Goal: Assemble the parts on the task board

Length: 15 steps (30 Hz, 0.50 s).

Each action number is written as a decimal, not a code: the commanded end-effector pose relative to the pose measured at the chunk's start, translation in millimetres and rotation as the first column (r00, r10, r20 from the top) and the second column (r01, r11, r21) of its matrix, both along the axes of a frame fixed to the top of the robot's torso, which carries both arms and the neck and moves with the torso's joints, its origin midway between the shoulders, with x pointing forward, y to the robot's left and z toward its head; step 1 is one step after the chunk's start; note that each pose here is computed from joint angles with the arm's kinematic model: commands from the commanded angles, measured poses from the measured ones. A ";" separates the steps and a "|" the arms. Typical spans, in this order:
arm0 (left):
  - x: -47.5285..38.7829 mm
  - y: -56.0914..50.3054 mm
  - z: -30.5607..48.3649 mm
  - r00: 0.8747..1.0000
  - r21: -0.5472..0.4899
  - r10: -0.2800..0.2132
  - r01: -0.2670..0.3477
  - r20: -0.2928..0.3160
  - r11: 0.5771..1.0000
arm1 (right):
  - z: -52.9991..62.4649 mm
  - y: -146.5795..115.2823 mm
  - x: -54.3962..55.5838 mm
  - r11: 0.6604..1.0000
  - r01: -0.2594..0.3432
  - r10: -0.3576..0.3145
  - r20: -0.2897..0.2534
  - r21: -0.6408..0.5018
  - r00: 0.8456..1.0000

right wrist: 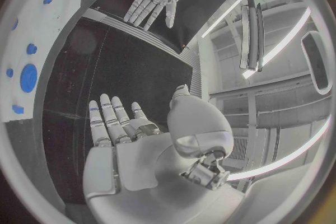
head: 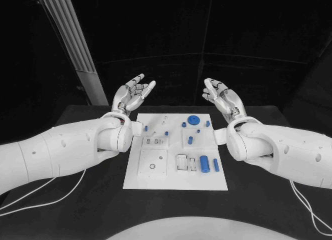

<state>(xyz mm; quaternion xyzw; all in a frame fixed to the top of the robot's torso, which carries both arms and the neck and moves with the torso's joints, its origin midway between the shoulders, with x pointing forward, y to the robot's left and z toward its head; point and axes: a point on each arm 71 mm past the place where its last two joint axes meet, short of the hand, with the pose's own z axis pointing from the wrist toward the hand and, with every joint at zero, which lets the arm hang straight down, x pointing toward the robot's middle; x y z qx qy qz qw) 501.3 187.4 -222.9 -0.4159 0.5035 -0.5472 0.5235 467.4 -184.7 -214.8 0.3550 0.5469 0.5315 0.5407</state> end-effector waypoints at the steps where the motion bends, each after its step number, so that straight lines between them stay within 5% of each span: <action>1: -2.2 -4.6 27.2 0.929 -0.069 -0.100 0.133 0.357 0.989 | 7.7 10.7 -2.3 0.982 -0.134 0.149 0.114 -0.130 0.982; 8: 2.2 -5.3 33.4 0.891 -0.062 -0.128 0.172 0.436 0.983 | 9.5 13.9 -2.8 0.965 -0.175 0.206 0.149 -0.196 0.967; 15: -0.3 -4.4 33.7 0.897 -0.076 -0.146 0.194 0.417 0.978 | 7.3 8.2 0.9 0.964 -0.168 0.199 0.138 -0.207 0.970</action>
